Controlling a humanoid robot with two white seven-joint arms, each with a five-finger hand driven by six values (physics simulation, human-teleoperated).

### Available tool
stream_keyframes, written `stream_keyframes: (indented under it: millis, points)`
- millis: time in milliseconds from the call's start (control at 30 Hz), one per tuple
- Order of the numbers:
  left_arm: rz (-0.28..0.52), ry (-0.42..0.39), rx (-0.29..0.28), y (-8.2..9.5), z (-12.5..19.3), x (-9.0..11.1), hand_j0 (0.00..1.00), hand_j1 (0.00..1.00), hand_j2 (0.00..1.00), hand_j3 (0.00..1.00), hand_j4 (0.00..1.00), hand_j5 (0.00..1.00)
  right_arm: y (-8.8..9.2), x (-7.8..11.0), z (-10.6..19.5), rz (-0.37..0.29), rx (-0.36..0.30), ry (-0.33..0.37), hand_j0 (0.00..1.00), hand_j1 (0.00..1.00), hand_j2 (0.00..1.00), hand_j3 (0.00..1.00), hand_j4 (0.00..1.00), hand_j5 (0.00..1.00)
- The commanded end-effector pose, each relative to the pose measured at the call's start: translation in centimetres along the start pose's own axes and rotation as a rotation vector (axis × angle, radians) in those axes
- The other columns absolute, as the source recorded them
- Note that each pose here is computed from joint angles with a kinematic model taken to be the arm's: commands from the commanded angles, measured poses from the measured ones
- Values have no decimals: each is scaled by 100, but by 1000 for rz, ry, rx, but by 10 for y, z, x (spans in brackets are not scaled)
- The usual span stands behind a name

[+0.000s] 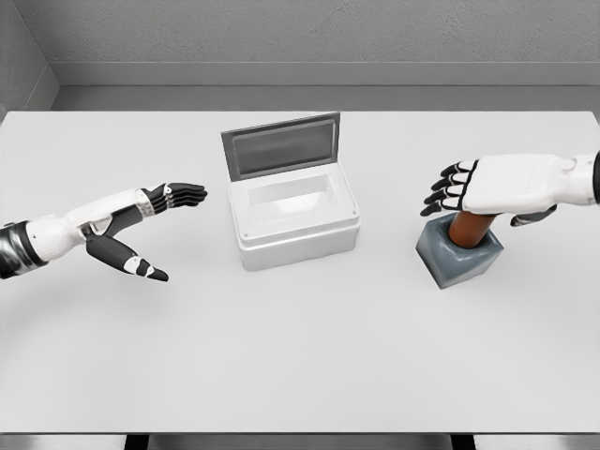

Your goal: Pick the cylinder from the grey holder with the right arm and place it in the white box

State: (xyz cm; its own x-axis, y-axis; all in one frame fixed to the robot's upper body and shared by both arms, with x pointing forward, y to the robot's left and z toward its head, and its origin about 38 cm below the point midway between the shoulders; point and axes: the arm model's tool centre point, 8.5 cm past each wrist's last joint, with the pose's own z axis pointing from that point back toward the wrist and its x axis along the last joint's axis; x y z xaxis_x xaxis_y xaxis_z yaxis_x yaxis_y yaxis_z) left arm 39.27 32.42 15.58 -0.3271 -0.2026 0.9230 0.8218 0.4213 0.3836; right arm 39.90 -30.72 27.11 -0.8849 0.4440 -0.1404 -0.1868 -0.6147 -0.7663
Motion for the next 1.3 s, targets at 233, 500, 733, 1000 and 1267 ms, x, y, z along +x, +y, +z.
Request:
stream_keyframes:
  millis: [233, 500, 733, 1000, 1267]
  points:
    - [8, -8, 1, -1, -3, 0, 100, 100, 100, 100, 100, 100, 4, 1, -6, -10, 7, -9, 100, 100, 100, 100, 100, 100]
    - [8, -8, 1, -1, -3, 0, 100, 100, 100, 100, 100, 100, 3, 2, -8, -9, 5, -14, 52, 52, 52, 52, 52, 52]
    - [9, -10, 1, -1, -3, 0, 100, 100, 100, 100, 100, 100, 3, 2, -8, -6, 5, -12, 37, 37, 37, 37, 37, 37]
    - [9, -8, 2, -1, -3, 0, 100, 100, 100, 100, 100, 100, -3, -1, -4, 2, -9, 2, 25, 25, 25, 25, 25, 25]
    - [6, -7, 4, 0, -2, 0, 100, 100, 100, 100, 100, 100, -36, -5, -5, 37, -111, 11, 25, 25, 25, 25, 25, 25]
